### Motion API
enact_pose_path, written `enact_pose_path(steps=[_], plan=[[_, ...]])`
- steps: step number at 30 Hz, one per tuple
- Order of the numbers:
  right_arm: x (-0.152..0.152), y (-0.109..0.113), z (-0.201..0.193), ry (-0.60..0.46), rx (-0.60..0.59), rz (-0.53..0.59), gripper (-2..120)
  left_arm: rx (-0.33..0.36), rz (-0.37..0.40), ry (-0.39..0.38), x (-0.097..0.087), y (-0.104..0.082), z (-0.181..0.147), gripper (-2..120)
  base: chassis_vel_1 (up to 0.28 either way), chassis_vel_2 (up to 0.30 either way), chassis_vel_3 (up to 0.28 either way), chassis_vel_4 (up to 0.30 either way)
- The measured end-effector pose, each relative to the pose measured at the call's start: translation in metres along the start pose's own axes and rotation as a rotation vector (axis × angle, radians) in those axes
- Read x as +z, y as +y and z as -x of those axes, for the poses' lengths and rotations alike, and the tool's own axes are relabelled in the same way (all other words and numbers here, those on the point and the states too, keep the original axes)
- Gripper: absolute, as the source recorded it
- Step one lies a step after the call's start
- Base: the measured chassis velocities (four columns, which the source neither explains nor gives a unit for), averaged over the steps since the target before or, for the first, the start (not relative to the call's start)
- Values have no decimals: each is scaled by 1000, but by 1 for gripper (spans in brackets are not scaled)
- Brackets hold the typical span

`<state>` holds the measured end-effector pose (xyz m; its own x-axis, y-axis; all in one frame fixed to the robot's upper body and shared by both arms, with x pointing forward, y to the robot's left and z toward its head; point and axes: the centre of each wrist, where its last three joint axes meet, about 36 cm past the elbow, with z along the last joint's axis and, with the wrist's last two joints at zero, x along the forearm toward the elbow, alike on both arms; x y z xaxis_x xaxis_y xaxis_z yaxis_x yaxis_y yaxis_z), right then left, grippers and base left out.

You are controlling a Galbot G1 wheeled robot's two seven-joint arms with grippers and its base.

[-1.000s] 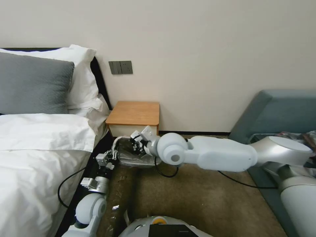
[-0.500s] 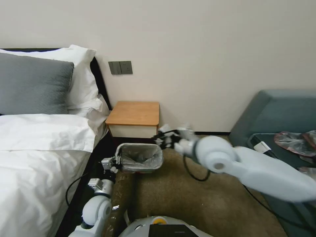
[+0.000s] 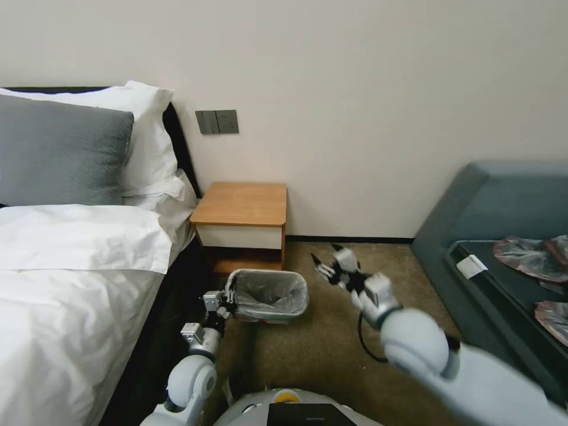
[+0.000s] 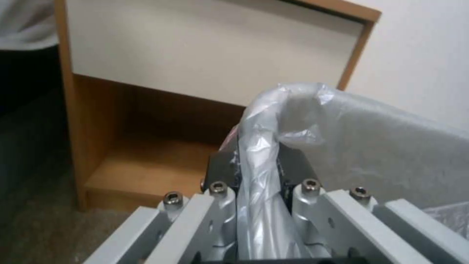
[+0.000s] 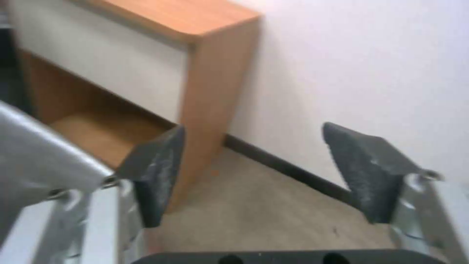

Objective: Pick up the garbage bag from the table and place it over the trash can.

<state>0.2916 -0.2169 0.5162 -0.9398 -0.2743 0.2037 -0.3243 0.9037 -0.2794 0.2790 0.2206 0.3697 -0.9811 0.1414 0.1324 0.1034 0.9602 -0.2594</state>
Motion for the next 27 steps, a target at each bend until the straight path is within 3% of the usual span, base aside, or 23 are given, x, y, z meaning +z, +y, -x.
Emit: enact_pose_path(steps=[7, 14, 22, 27], plan=[[46, 23, -26, -90, 141, 26, 98, 1, 0, 17, 0, 0, -7, 9, 0, 0, 0, 0], [56, 58, -35, -194, 236, 47, 100, -54, -27, 47, 3, -10, -17, 9, 0, 0, 0, 0], [48, 58, -36, -221, 269, 59, 100, -103, -34, 87, 2, -22, -22, 9, 0, 0, 0, 0], [46, 56, -40, -222, 283, 63, 100, -95, -36, 131, 3, -29, -24, 9, 0, 0, 0, 0]])
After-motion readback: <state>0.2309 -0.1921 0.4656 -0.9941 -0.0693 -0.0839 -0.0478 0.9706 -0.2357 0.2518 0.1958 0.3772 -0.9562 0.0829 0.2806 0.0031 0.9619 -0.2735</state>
